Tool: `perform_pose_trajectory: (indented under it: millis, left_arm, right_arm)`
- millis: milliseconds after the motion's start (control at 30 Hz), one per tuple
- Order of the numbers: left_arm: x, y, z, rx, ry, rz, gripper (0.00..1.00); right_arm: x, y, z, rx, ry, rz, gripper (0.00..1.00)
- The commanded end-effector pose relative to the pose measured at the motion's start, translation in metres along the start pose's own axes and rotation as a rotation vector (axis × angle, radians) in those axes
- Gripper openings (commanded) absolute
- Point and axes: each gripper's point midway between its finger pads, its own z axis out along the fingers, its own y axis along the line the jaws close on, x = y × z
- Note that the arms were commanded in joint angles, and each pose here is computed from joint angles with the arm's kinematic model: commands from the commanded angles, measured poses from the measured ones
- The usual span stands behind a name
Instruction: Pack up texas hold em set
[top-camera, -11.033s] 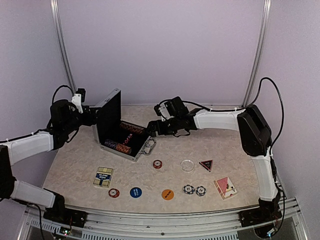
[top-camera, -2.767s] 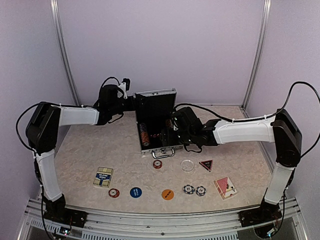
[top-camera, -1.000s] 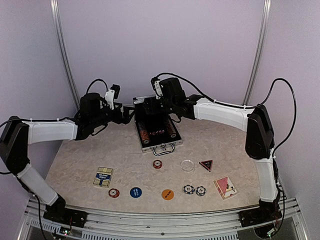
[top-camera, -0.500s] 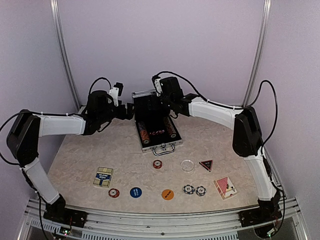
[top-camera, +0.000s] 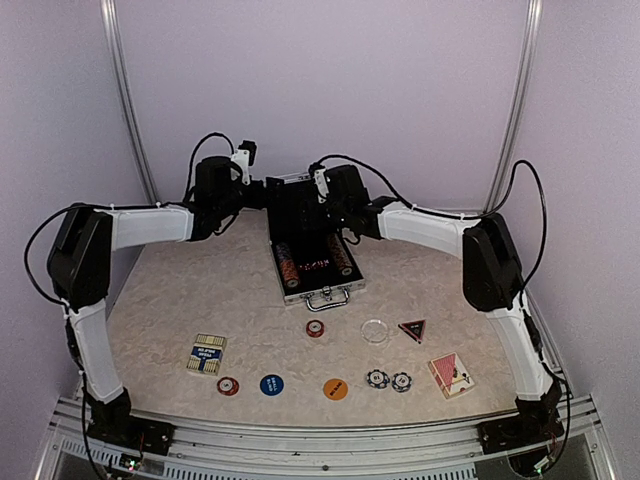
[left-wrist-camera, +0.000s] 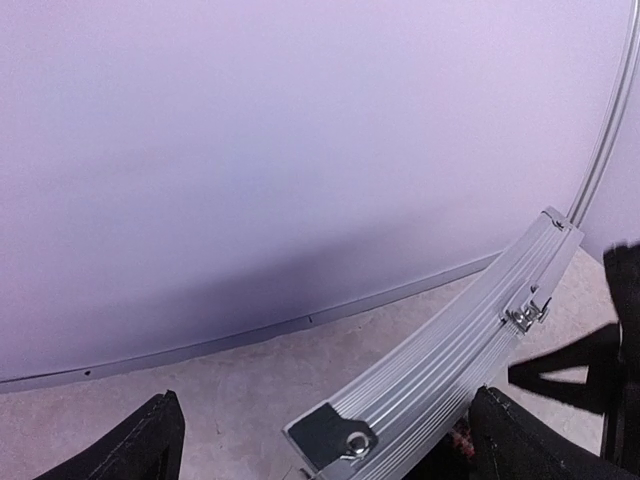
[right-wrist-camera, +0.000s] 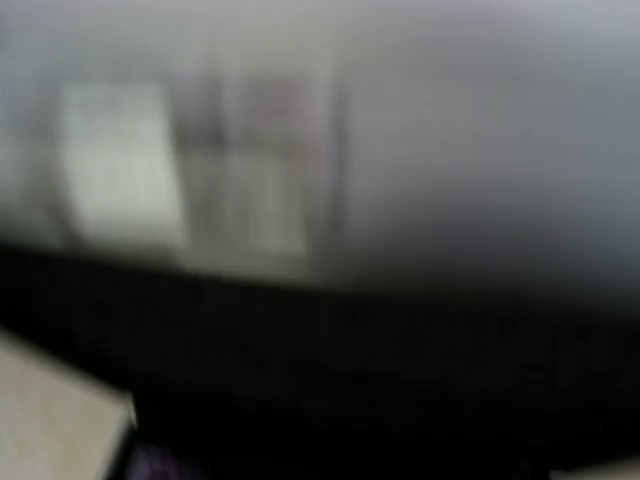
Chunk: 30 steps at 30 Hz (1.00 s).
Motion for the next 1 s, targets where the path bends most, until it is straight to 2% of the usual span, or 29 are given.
perform_pose_trajectory:
  millis: [0, 400, 667, 967]
  left_arm:
    - [0.007, 0.002, 0.019, -0.002, 0.027, -0.034, 0.99]
    - [0.013, 0.003, 0.044, -0.002, 0.036, -0.106, 0.99]
    - [0.023, 0.014, 0.051, -0.002, 0.057, -0.192, 0.99]
    - [0.023, 0.016, 0.055, -0.001, 0.068, -0.195, 0.99]
  right_arm:
    - [0.019, 0.002, -0.022, -0.042, 0.049, 0.028, 0.83]
    - [0.118, 0.01, -0.048, 0.022, 0.285, -0.072, 0.83]
    - [0.147, 0.018, -0.056, 0.039, 0.35, -0.124, 0.83]
    - [0.189, 0.029, -0.063, 0.046, 0.438, -0.202, 0.82]
